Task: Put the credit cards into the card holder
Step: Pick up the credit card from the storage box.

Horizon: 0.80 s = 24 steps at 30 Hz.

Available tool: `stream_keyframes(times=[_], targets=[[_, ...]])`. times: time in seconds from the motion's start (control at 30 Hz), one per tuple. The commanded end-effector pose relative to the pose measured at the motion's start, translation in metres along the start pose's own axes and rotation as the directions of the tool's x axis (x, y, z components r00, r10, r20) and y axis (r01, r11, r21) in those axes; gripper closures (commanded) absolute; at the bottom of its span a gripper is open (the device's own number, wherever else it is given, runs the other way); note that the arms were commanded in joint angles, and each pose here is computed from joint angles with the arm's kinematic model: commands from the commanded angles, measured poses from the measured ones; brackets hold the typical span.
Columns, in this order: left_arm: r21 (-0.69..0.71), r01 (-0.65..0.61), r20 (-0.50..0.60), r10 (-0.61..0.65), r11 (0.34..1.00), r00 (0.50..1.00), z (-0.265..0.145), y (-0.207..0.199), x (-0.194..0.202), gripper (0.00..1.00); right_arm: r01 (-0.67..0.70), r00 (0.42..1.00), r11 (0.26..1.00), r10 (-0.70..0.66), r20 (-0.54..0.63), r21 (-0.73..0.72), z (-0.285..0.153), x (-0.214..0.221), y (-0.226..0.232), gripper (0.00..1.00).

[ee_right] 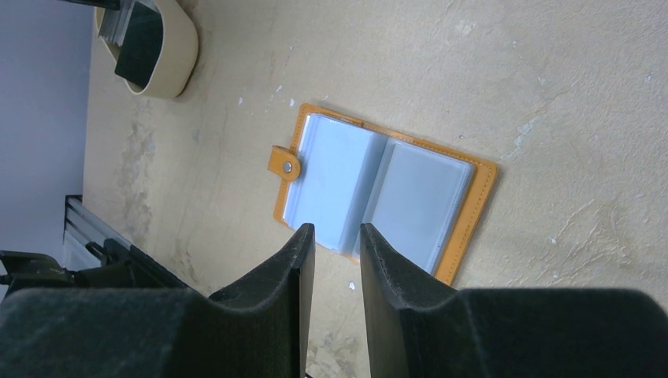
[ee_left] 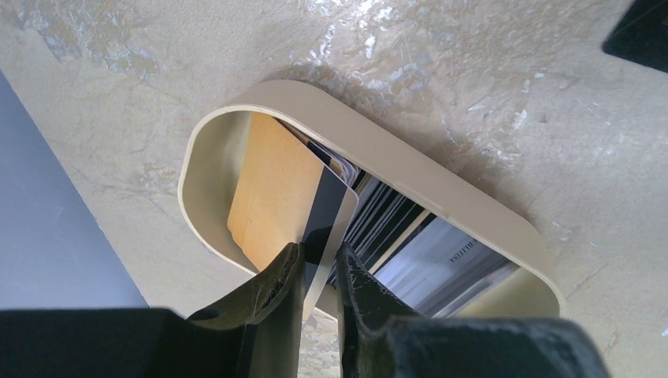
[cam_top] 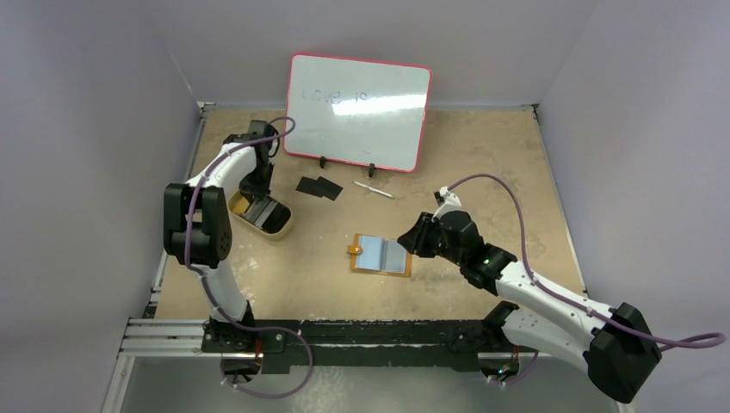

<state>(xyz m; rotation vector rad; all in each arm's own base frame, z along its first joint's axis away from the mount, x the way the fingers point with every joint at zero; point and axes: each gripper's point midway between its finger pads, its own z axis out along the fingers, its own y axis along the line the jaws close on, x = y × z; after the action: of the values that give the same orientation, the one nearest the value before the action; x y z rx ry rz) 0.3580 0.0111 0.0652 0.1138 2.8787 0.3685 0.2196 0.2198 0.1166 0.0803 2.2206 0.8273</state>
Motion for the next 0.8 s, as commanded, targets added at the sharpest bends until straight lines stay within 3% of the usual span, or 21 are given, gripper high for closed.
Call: stream_keyframes(times=[0.0,0.23,0.47,0.77], targets=[[0.109,0.026,0.031,-0.029,0.994,0.999,-0.023,-0.017,-0.005,0.82,0.010,1.000,0.999,-0.010,0.025,-0.035,0.003,-0.009,0.010,0.70],[0.121,0.026,0.024,-0.029,0.992,0.999,-0.021,-0.020,-0.001,0.84,0.009,1.000,0.999,-0.008,0.024,-0.033,0.002,-0.008,0.008,0.70],[0.091,0.053,0.061,-0.058,0.994,0.996,-0.032,-0.012,-0.005,1.00,0.004,1.000,0.999,-0.003,0.030,-0.032,0.000,-0.008,0.007,0.70],[-0.018,0.122,0.160,-0.118,0.992,0.980,-0.075,0.009,-0.013,1.00,0.004,0.999,0.999,-0.003,0.033,-0.035,-0.001,-0.010,0.009,0.70]])
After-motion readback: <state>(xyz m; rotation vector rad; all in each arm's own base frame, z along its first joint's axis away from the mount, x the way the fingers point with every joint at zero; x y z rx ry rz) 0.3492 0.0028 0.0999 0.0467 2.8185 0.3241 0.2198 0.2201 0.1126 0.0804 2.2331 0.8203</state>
